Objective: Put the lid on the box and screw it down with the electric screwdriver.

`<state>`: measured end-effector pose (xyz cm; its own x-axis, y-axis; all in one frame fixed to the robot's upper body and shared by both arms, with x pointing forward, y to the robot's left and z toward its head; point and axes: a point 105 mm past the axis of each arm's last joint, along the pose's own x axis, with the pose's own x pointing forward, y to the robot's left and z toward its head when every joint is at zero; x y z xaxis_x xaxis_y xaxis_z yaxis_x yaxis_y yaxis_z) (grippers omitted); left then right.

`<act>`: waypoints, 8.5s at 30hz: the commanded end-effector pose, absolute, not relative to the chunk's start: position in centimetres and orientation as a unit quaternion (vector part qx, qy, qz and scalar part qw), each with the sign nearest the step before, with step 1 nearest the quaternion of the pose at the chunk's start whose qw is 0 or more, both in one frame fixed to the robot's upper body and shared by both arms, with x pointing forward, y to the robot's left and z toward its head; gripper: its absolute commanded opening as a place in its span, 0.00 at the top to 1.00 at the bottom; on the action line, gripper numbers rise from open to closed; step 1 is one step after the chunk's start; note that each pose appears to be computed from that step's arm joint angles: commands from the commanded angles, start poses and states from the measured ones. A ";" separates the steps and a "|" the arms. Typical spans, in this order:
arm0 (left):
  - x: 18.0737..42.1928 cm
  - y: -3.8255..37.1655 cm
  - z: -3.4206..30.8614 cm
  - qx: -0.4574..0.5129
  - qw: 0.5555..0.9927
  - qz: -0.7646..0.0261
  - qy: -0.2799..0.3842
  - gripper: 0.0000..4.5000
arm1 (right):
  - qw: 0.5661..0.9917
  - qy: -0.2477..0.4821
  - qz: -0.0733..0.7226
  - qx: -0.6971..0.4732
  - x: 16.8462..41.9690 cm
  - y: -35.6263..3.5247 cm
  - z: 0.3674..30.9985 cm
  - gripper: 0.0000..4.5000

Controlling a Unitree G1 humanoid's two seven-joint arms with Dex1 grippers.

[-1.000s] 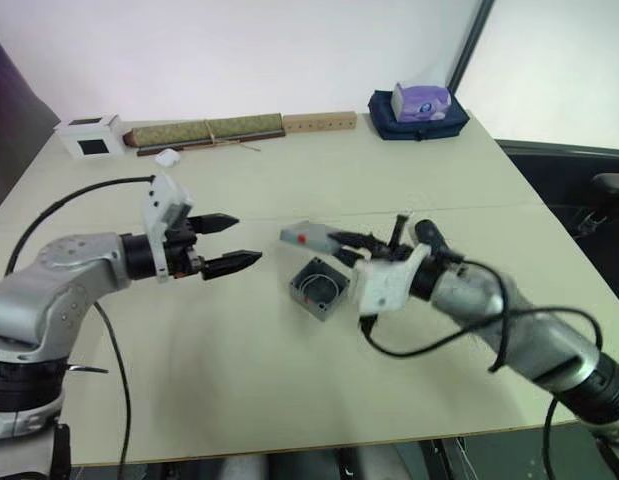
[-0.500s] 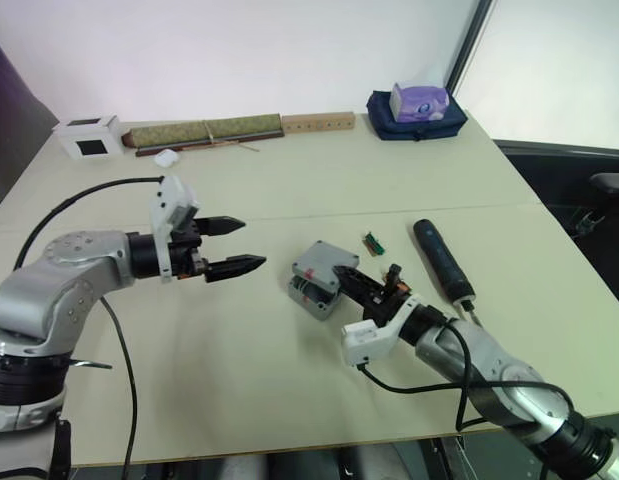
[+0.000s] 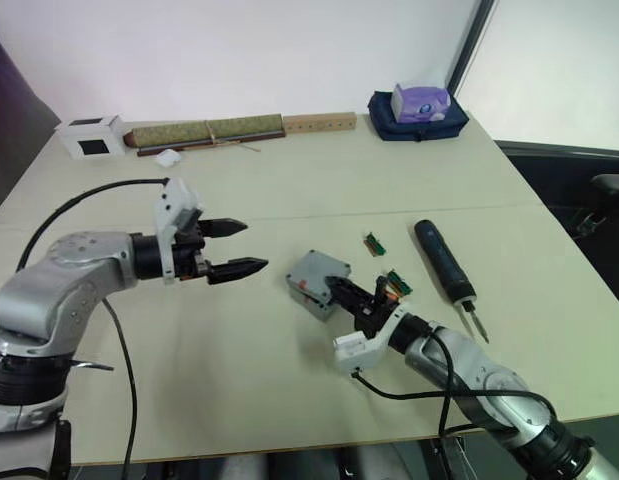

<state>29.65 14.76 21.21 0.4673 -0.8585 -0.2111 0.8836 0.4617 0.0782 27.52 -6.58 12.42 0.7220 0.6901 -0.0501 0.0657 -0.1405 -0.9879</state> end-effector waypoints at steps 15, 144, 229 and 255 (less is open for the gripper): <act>29.4 14.6 21.5 0.106 0.851 -0.512 0.056 0.01 | 0.587 -0.261 0.245 -0.726 27.6 -7.6 11.9 0.95; 30.7 9.7 10.5 0.147 0.806 -0.550 0.160 1.00 | 0.803 0.104 0.511 -0.288 30.2 -6.1 10.3 1.00; 26.3 13.4 19.8 0.199 0.799 -0.564 0.070 1.00 | 0.917 0.176 0.335 -0.125 30.6 -16.6 17.6 1.00; 25.9 13.5 20.2 0.204 0.804 -0.556 0.063 1.00 | 0.829 0.134 0.513 -0.177 31.4 -6.4 18.4 1.00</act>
<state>26.26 13.48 19.36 0.3621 -0.8666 -0.3433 0.9278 0.2997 0.2221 31.17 -6.69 17.47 0.4291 0.7959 -0.4270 -0.8986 0.4243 -0.1120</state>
